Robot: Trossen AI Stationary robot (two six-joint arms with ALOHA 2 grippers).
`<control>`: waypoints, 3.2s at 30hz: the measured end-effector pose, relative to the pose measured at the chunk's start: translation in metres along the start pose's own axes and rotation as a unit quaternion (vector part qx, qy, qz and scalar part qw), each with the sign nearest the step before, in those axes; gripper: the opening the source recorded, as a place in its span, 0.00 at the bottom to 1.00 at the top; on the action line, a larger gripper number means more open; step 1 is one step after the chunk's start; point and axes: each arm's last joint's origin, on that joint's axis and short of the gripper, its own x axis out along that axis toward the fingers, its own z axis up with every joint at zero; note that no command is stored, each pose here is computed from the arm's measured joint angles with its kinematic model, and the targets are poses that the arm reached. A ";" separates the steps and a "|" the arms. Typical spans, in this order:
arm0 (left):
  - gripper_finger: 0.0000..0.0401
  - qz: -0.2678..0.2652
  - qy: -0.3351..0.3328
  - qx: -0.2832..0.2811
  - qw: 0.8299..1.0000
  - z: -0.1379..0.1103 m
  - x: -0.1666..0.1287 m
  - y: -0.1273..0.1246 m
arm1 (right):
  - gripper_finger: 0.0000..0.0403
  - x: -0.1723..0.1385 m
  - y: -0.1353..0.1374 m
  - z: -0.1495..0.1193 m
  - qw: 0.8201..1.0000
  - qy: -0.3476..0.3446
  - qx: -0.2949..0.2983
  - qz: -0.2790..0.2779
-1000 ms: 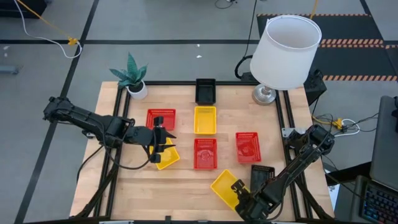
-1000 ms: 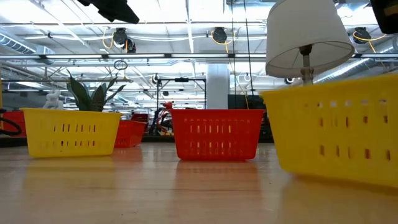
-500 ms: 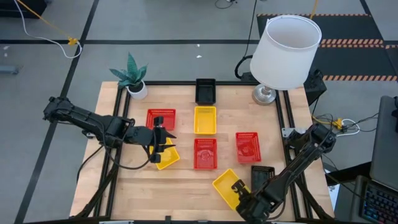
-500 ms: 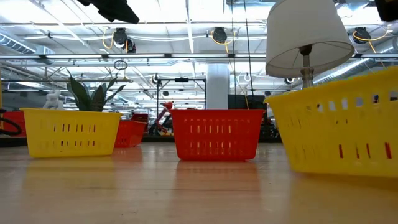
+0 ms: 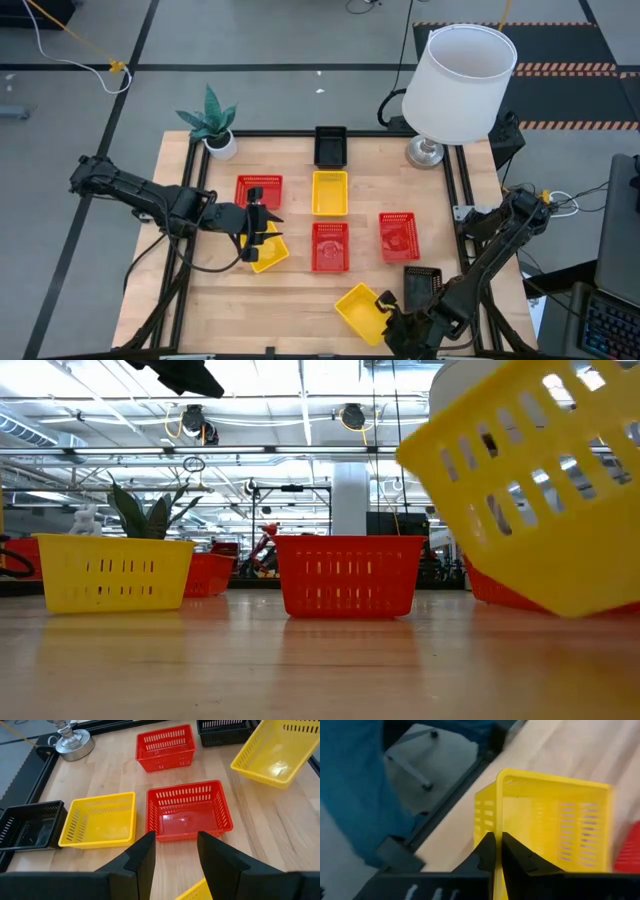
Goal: Stack baskets by color
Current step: Stack the bottom right yellow bin on top of the top yellow bin
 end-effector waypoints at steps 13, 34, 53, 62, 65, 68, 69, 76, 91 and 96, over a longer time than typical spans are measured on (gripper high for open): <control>0.37 0.000 0.000 -0.001 1.000 0.000 0.000 0.000 | 0.02 -0.019 -0.003 0.021 0.999 -0.032 0.002 -0.030; 0.37 0.000 0.000 0.018 1.000 0.000 0.000 0.000 | 0.02 -0.077 -0.097 0.059 0.962 -0.001 0.032 -0.272; 0.37 0.000 0.009 0.067 0.998 -0.002 0.000 0.000 | 0.02 -0.085 -0.221 0.024 0.921 0.070 0.131 -0.360; 0.37 0.000 0.016 0.051 0.999 -0.003 0.000 0.000 | 0.02 -0.075 -0.254 0.009 0.904 0.049 0.161 -0.393; 0.37 0.000 0.019 0.039 0.999 -0.004 0.000 0.000 | 0.02 -0.070 -0.262 -0.001 0.900 0.063 0.169 -0.398; 0.37 0.000 0.029 0.040 0.999 -0.006 0.000 0.000 | 0.02 -0.065 -0.267 -0.009 0.896 0.069 0.177 -0.401; 0.37 0.000 0.030 0.040 0.999 -0.006 0.000 0.000 | 0.02 -0.064 -0.268 -0.011 0.896 0.072 0.179 -0.400; 0.37 0.000 0.027 0.045 0.999 -0.005 0.000 0.000 | 0.02 -0.045 -0.273 -0.024 0.910 0.047 0.190 -0.367; 0.37 0.005 0.028 0.039 0.999 -0.005 0.000 0.003 | 0.02 -0.022 -0.277 -0.043 0.904 0.036 0.201 -0.376; 0.37 0.012 0.029 0.015 0.999 -0.005 0.001 0.007 | 0.02 -0.016 -0.277 -0.046 0.901 0.031 0.215 -0.376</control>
